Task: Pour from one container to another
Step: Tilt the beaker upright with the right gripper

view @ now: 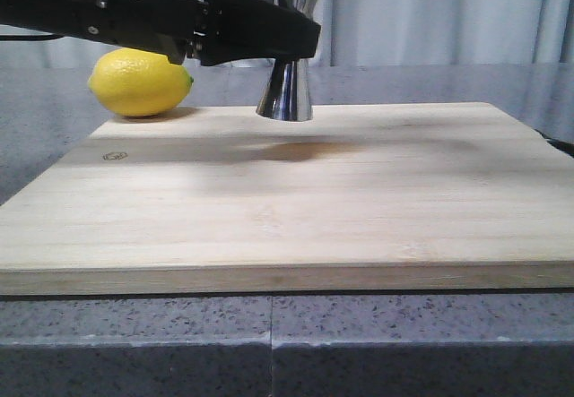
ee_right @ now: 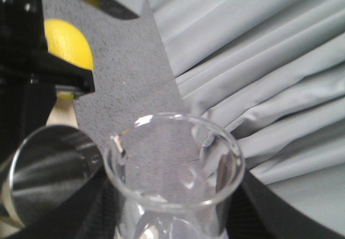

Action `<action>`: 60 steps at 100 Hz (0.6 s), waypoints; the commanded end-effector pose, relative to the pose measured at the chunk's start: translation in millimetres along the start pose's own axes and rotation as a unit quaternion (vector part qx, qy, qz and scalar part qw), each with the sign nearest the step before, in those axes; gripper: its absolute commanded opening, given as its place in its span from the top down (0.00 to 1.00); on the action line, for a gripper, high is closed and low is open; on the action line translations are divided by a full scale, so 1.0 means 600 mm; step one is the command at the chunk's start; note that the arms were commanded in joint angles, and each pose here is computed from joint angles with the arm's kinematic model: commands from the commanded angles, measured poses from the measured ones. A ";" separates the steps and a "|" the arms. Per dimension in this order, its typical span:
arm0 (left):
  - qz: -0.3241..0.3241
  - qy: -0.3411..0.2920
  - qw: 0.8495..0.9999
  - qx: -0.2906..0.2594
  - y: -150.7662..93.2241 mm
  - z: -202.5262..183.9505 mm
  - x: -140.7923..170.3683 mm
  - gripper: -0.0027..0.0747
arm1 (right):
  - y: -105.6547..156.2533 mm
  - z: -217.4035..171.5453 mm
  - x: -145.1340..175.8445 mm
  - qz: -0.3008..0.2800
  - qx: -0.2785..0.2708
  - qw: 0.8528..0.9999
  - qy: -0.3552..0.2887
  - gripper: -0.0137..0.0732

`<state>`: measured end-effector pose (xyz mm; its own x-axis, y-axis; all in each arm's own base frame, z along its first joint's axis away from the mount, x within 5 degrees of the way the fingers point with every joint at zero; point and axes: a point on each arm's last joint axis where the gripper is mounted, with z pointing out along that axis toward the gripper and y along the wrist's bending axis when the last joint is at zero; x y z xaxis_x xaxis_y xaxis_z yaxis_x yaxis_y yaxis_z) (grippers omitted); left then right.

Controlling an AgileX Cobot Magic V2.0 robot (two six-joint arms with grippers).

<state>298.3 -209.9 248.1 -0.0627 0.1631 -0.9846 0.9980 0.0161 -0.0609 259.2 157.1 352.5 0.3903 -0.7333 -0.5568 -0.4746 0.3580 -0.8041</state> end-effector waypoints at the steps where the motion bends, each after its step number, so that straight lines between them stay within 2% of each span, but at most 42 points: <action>1: 0.022 -0.071 0.997 0.025 -0.019 -0.010 -0.060 0.99 | -0.029 -0.022 -0.023 0.065 0.028 0.997 -0.028 0.61; 10: 0.022 -0.071 0.997 0.025 -0.019 -0.010 -0.060 0.99 | -0.031 -0.022 -0.020 0.122 0.033 0.992 -0.020 0.61; 33: 0.022 -0.071 0.997 0.025 -0.019 -0.010 -0.060 0.99 | -0.042 -0.024 -0.001 0.197 0.060 0.979 0.011 0.61; 50: 0.022 -0.071 0.997 0.025 -0.019 -0.010 -0.060 0.99 | -0.067 -0.032 0.037 0.284 0.090 0.954 0.028 0.61; 60: 0.022 -0.071 0.997 0.025 -0.019 -0.010 -0.060 0.99 | -0.080 -0.039 0.058 0.314 0.098 0.944 0.027 0.61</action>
<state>298.3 -209.9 248.1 -0.0627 0.1631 -0.9846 0.9980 0.0161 -0.0609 281.3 113.1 352.1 -0.0004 -0.4517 -0.8922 -0.4699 0.7876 -0.3986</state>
